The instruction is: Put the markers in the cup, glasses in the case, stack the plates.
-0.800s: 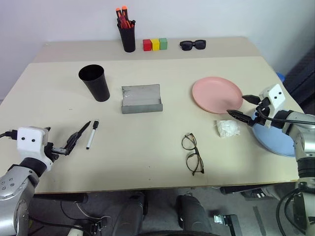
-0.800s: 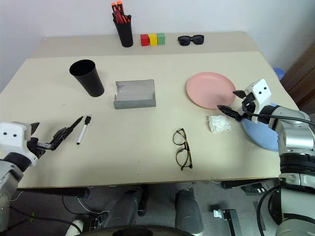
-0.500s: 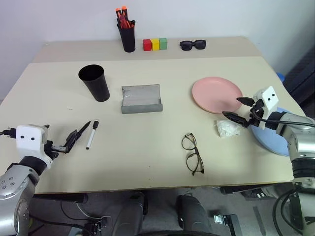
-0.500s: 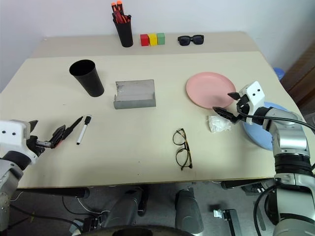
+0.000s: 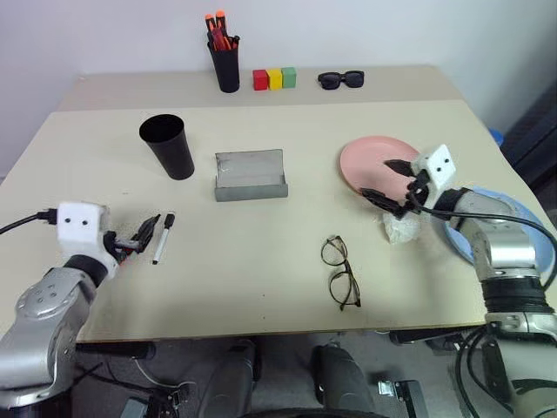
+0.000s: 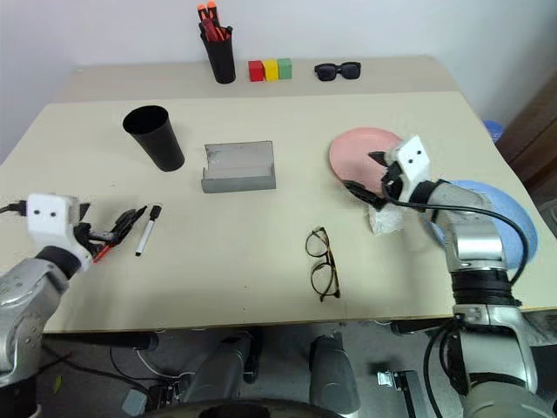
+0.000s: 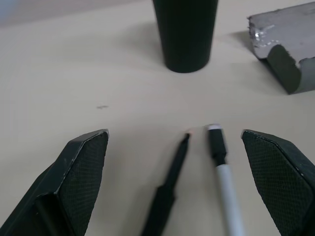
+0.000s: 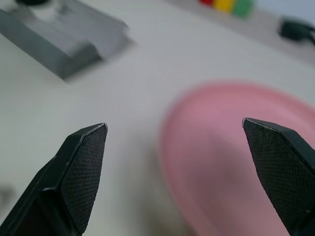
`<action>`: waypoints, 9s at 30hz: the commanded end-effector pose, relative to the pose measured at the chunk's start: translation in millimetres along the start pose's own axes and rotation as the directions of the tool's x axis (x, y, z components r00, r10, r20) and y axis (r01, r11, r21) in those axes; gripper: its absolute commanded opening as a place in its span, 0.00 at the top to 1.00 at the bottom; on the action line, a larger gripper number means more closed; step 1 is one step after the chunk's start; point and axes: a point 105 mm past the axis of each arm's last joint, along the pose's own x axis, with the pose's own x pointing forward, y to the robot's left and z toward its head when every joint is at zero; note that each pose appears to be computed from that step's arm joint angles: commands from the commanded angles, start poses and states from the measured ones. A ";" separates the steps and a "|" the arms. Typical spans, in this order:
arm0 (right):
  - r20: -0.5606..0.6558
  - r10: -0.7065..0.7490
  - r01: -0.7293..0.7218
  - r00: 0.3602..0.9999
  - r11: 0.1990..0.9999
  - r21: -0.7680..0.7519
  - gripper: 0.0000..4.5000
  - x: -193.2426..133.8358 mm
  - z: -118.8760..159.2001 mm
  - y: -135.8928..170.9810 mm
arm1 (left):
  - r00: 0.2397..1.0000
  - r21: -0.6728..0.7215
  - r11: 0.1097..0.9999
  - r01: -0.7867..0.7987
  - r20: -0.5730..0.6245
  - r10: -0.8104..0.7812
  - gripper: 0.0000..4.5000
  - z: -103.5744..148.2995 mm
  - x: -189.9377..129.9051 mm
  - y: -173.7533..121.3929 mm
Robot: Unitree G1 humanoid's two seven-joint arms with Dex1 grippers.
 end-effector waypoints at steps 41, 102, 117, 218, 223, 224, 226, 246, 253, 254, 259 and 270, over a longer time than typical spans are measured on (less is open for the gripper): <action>0.205 0.347 -0.347 0.915 0.937 -0.039 0.00 57.1 42.8 117.3 | 0.888 -0.237 0.967 -0.092 -0.460 -0.028 0.99 -25.6 7.5 -35.2; 0.466 0.155 -0.185 0.871 0.982 0.020 0.00 113.9 112.2 137.6 | 0.725 -0.258 0.900 -0.352 0.532 0.437 0.29 133.0 114.4 -8.3; 0.408 0.199 -0.222 0.891 0.975 0.011 0.00 101.7 95.4 124.7 | 0.997 -0.216 0.973 -0.078 0.009 0.082 0.29 60.8 22.0 28.1; 0.416 0.101 -0.104 0.904 0.994 -0.015 0.00 107.1 99.4 105.6 | 0.805 -0.135 0.949 -0.284 0.504 0.313 0.48 111.7 121.7 -6.3; 0.418 0.105 -0.109 0.903 0.994 -0.015 0.00 106.9 99.5 107.2 | 0.796 -0.167 0.943 -0.287 0.506 0.332 0.05 113.4 120.6 -4.2; 0.417 0.106 -0.110 0.903 0.994 -0.014 0.00 106.8 99.4 107.5 | 0.793 -0.182 0.942 -0.281 0.508 0.335 0.05 114.4 120.2 -3.9; 0.417 0.106 -0.109 0.903 0.994 -0.015 0.00 106.3 99.2 107.4 | 0.784 -0.199 0.939 -0.279 0.517 0.343 0.05 117.6 118.5 -2.8; 0.079 0.312 -0.300 0.947 0.944 -0.137 0.00 29.6 43.1 85.0 | 0.744 0.274 0.715 0.643 -0.004 -0.668 0.02 73.5 74.4 -110.2; 0.064 0.296 -0.285 0.953 0.949 -0.135 0.00 21.5 39.0 83.5 | 0.685 0.224 0.648 0.728 -0.221 -0.694 0.02 41.2 101.5 -119.0; 0.062 0.294 -0.284 0.954 0.949 -0.135 0.00 20.2 38.7 83.7 | 0.677 0.227 0.638 0.736 -0.241 -0.696 0.02 39.3 104.7 -119.9; 0.042 0.267 -0.259 0.963 0.956 -0.136 0.00 13.5 33.7 82.6 | 0.627 0.220 0.587 0.779 -0.296 -0.721 0.14 35.7 116.3 -125.6; 0.026 0.238 -0.232 0.971 0.963 -0.134 0.00 6.5 29.6 78.8 | 0.565 0.297 0.486 0.822 -0.317 -0.762 0.99 36.9 111.5 -122.5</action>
